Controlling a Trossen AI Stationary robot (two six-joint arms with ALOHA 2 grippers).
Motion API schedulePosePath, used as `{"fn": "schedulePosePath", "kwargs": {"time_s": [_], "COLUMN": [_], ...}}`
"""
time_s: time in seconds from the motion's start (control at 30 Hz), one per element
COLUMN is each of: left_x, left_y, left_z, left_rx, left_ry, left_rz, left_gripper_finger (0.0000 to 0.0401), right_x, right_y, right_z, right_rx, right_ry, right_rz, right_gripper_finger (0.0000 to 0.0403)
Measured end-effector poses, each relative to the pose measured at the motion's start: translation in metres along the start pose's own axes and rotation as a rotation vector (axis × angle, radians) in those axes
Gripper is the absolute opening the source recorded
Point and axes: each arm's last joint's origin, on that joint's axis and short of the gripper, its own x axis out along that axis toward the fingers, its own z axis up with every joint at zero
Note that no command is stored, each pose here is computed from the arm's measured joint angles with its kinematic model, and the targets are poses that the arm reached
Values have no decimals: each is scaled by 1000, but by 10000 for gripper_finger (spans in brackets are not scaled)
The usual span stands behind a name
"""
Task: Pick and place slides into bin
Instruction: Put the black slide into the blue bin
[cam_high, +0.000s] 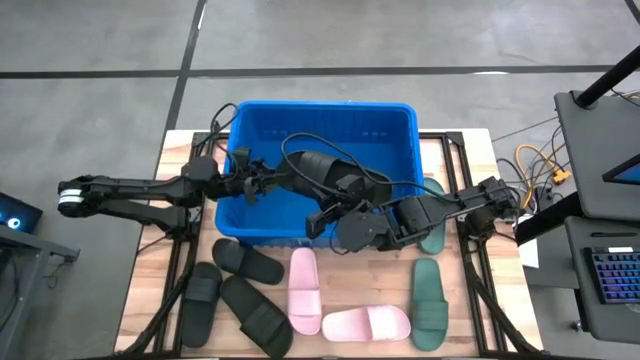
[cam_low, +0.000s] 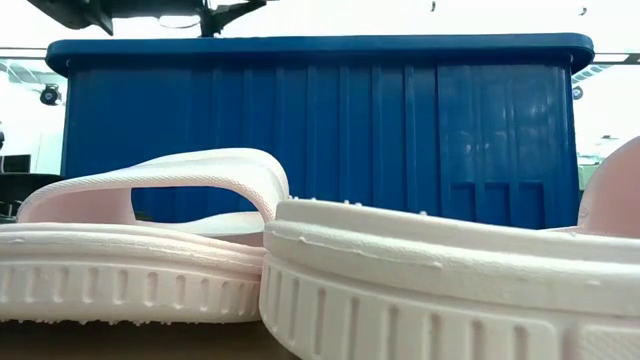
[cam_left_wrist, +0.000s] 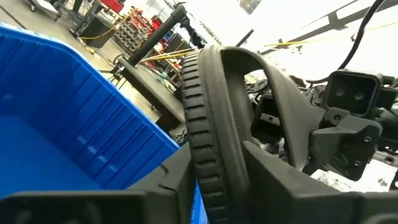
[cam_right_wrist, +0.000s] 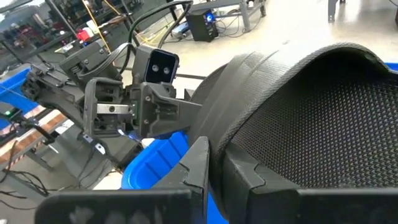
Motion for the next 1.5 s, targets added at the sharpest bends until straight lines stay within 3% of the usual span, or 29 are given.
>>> {"fn": "schedulePosePath", "kwargs": {"time_s": [0.2,0.8,1.5], "left_x": [0,-1,-5], "left_y": [-1,-1,0], "left_z": [0,2,5], "left_rx": [25,26,46], "left_ry": [20,23,9], "left_rz": [-25,-46,-48], "left_gripper_finger": [30,30,28], "right_x": [0,0,-2], "right_y": [0,1,-1], "right_z": [-1,-1,2], "right_rx": [-4,-7,-66], "right_ry": [9,17,34], "right_rz": [8,16,32], "right_gripper_finger": [21,25,67]}}
